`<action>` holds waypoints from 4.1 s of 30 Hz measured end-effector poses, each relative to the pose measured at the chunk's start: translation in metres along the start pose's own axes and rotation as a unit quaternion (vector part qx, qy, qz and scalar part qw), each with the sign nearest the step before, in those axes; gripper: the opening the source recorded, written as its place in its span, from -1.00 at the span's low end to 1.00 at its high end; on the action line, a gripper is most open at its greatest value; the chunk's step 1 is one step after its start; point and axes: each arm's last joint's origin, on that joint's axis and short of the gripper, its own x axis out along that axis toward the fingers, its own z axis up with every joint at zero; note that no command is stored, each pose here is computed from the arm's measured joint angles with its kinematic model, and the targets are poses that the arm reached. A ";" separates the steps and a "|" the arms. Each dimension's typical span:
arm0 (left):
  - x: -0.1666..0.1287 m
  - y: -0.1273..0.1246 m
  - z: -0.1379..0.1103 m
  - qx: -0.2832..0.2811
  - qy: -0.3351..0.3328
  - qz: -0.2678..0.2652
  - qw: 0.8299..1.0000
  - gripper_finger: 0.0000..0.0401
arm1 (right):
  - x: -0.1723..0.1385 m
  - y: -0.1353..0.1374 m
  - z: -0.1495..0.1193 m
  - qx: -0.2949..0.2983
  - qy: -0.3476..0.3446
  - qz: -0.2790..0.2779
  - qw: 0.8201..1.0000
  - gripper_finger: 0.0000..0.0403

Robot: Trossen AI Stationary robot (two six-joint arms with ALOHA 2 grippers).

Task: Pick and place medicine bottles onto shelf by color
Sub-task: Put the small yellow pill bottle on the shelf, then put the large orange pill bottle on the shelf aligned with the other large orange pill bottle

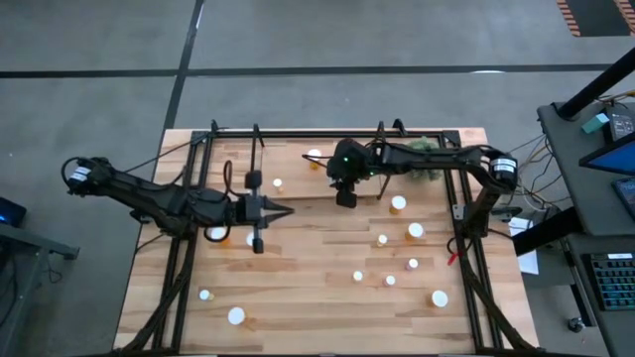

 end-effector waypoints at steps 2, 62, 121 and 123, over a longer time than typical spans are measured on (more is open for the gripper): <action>-0.001 0.001 0.001 0.002 -0.003 0.001 1.000 -1.00 | 0.003 -0.004 -0.002 0.003 0.005 -0.001 1.000 -0.45; -0.005 0.003 0.003 0.013 -0.010 0.003 1.000 -1.00 | 0.013 -0.003 0.000 0.156 -0.019 -0.016 0.987 -0.45; 0.009 -0.039 -0.023 -0.249 0.271 -0.023 0.929 -1.00 | -0.082 0.127 -0.032 -0.030 -0.182 0.023 0.983 -0.07; 0.007 -0.040 -0.032 -0.280 0.351 -0.012 0.894 -1.00 | -0.086 0.130 -0.038 -0.034 -0.195 0.027 0.980 -0.07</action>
